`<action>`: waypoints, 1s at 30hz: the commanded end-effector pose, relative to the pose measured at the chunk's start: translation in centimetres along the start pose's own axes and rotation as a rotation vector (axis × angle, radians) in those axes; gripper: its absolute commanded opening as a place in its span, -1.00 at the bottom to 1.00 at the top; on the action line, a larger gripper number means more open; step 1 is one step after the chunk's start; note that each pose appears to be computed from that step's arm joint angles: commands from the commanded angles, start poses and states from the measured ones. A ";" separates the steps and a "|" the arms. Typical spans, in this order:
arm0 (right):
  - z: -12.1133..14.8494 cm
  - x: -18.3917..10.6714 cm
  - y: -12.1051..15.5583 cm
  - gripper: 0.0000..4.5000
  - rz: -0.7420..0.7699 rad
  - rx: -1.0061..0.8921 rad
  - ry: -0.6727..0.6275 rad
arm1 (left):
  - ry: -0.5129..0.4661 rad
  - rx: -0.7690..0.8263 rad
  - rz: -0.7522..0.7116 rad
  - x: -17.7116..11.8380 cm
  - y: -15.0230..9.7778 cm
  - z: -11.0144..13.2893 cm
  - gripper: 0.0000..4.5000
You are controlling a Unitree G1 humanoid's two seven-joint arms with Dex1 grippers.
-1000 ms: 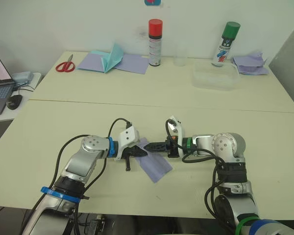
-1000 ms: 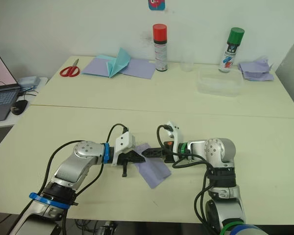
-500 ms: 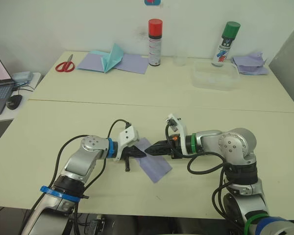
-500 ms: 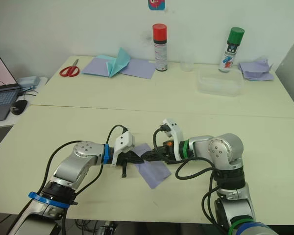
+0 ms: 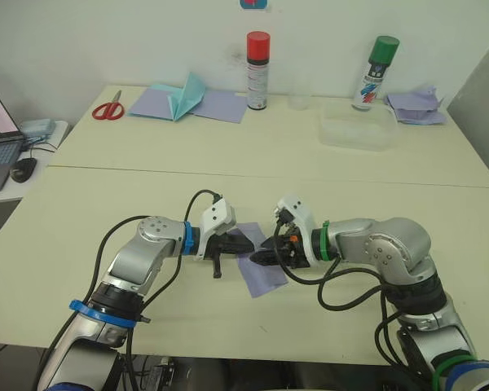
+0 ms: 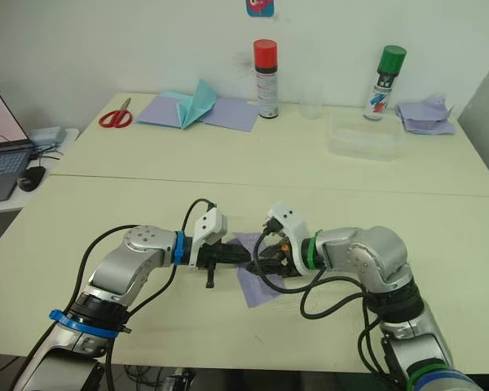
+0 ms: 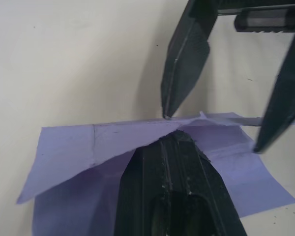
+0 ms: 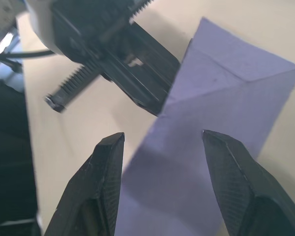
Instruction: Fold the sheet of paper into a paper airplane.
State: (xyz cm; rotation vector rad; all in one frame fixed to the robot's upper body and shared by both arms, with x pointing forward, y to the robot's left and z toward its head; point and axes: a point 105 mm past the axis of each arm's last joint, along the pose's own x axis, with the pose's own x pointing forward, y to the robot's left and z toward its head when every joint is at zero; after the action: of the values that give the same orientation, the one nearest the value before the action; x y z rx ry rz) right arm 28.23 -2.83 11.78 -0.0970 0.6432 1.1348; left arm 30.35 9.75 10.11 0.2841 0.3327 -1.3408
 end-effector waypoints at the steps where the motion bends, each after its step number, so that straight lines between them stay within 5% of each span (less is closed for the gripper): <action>1: 0.3 0.1 -0.1 0.15 -0.008 -0.083 -0.023 | -0.025 0.035 -0.014 0.0 -0.4 1.1 -1.00; 5: 0.2 0.2 -0.4 0.15 -0.012 -0.113 -0.022 | -0.030 0.031 -0.014 0.0 -0.5 1.1 -1.00; 7: 0.1 0.2 -0.4 -0.01 -0.007 -0.118 -0.020 | -0.032 0.030 -0.014 0.1 -0.6 1.1 -1.00; 14: 0.0 0.3 -0.2 -0.98 0.014 -0.092 -0.018 | -0.023 0.027 -0.013 0.6 -0.7 0.6 -1.00; 30: 0.0 -0.3 -0.7 -0.98 -0.007 0.001 -0.036 | 0.031 0.036 -0.029 0.5 -0.9 -0.7 -1.00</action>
State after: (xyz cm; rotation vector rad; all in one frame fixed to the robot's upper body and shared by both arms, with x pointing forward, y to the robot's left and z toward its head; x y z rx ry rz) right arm 28.71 -3.36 10.85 -0.1004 0.6440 1.1217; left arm 29.80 9.52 8.76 0.2950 0.3691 -1.3496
